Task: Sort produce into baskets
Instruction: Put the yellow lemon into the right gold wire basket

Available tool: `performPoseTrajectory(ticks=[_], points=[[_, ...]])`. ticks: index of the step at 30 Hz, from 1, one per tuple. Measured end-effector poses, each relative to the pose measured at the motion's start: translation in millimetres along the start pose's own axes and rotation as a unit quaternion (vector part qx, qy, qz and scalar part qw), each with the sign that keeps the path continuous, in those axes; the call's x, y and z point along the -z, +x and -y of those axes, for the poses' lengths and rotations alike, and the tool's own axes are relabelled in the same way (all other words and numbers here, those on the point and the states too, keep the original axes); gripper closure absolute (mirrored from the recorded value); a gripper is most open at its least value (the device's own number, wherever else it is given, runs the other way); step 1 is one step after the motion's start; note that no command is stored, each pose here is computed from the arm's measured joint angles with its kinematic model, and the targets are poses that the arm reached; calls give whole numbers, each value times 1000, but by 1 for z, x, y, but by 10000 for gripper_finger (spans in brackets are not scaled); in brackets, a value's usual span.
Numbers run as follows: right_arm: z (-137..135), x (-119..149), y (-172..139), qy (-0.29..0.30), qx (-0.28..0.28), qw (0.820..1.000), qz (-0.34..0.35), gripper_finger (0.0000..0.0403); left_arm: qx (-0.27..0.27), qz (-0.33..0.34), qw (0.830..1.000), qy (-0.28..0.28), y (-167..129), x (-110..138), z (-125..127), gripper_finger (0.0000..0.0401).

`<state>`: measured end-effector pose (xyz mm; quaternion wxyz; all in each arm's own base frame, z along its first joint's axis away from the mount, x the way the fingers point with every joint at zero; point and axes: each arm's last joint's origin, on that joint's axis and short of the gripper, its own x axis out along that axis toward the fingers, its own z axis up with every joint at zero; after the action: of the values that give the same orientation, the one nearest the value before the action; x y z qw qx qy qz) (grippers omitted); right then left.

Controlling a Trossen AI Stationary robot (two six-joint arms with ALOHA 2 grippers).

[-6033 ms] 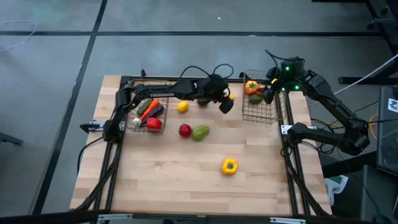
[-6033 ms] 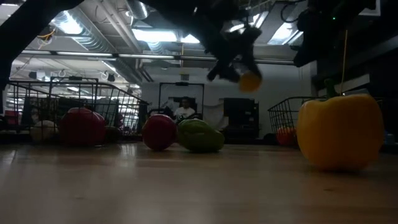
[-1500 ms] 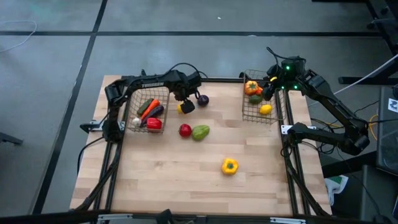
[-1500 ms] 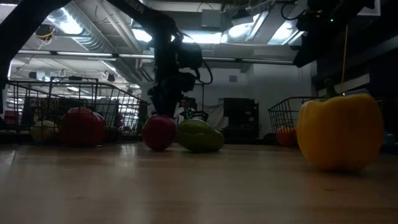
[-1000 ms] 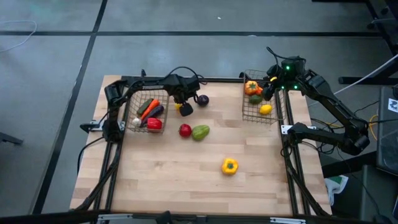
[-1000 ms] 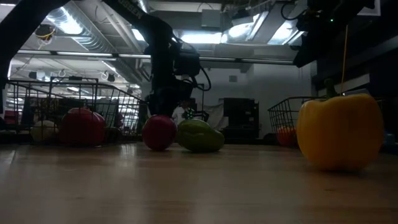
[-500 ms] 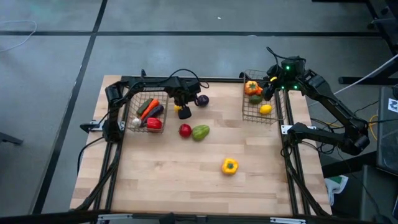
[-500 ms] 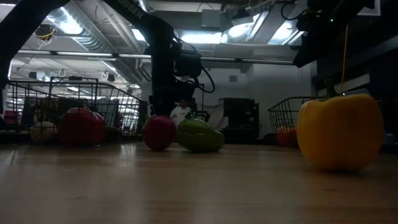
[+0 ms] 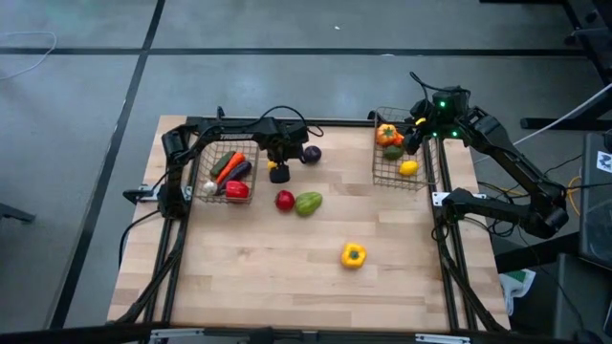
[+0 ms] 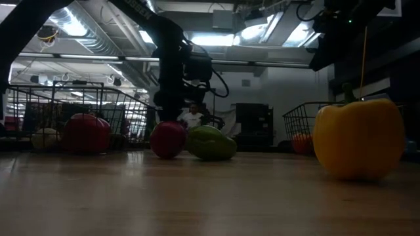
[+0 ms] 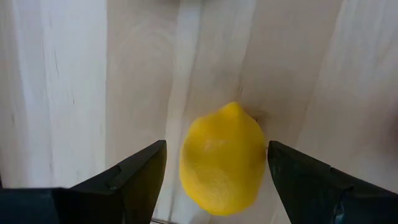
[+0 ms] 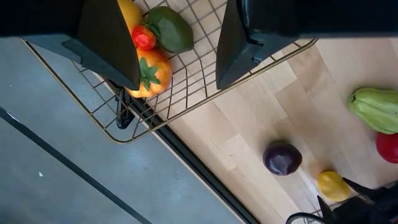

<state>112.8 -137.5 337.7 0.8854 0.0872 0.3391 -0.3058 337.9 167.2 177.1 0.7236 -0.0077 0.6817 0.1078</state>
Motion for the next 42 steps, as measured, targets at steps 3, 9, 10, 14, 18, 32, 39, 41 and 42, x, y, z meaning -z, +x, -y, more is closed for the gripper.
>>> performPoseTrajectory(ticks=[3,9,10,14,18,32,39,41,42], points=[[0,0,0,0,0,1000,0,194,1,-3,1000,14,2,1,1,125],[0,0,0,0,0,1000,0,194,5,-18,1000,20,11,8,4,125],[0,0,0,0,0,1000,0,194,6,-22,999,24,12,9,4,125],[0,0,0,0,0,1000,0,194,6,-19,999,27,15,10,5,125],[0,0,0,0,0,1000,0,194,1,-5,1000,26,15,7,4,125],[0,0,0,0,0,1000,0,194,-2,10,1000,-24,15,5,4,186],[0,0,0,0,0,1000,0,194,-5,42,999,-14,6,-7,10,176],[0,0,0,0,0,1000,0,194,-9,58,998,-15,-2,-14,10,176],[0,0,0,0,0,1000,0,194,-11,66,998,-16,-6,-17,9,176]])
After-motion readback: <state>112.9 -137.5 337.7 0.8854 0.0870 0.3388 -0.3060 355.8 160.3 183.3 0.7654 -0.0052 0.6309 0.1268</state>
